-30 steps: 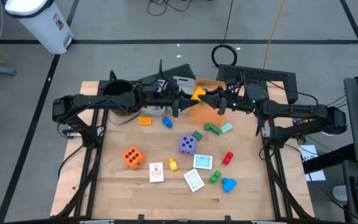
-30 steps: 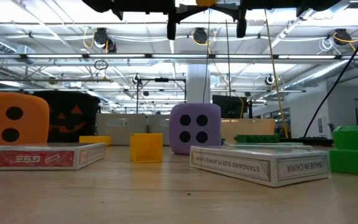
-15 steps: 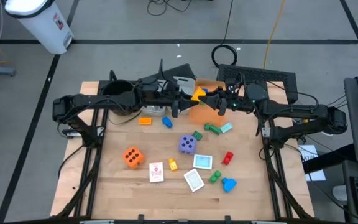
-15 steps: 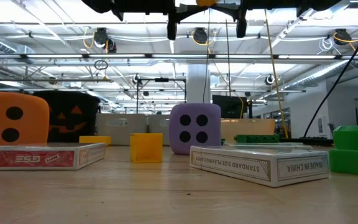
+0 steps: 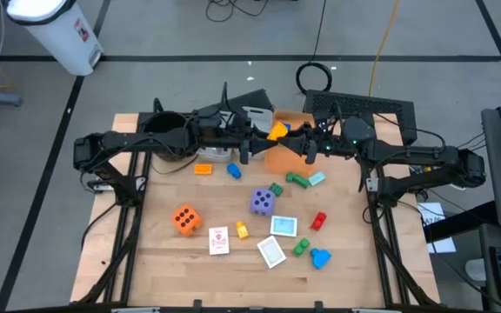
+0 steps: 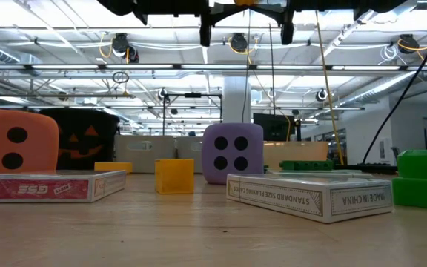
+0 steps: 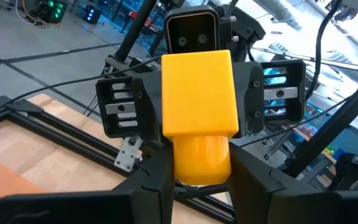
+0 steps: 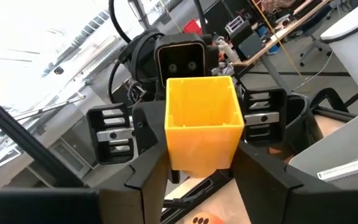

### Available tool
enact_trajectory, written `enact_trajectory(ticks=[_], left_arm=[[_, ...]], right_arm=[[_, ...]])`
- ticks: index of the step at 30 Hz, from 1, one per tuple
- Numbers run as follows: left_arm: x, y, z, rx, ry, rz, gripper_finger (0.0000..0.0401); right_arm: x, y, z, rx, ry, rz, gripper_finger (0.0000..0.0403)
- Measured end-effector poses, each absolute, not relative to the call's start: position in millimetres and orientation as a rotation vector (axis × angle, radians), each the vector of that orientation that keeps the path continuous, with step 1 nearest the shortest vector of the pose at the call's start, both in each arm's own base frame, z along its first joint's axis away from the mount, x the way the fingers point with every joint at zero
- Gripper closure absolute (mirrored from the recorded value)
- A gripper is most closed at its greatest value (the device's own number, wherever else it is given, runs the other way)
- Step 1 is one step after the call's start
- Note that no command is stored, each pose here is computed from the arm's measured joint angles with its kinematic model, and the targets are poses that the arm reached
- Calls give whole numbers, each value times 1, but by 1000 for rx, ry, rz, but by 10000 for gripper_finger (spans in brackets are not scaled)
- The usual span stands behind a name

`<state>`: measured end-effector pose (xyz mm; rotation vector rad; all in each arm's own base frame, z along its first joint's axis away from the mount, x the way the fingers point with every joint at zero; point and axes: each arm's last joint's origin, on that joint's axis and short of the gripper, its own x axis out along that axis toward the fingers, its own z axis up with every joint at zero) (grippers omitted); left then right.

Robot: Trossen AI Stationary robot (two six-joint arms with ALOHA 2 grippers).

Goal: Pick & Place Toys
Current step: Put the middle yellow game piece into the orange bin

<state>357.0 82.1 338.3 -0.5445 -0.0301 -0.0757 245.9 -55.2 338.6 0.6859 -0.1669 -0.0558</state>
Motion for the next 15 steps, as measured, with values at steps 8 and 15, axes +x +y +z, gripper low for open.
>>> enact_trajectory(ticks=[8, 15], left_arm=[[357, 82, 338, -542, -25, -76, 277], [357, 82, 338, -542, -26, -73, 286]], right_arm=[[246, -55, 338, 664, -162, -51, 230], [243, -63, 340, 661, -172, -47, 210]])
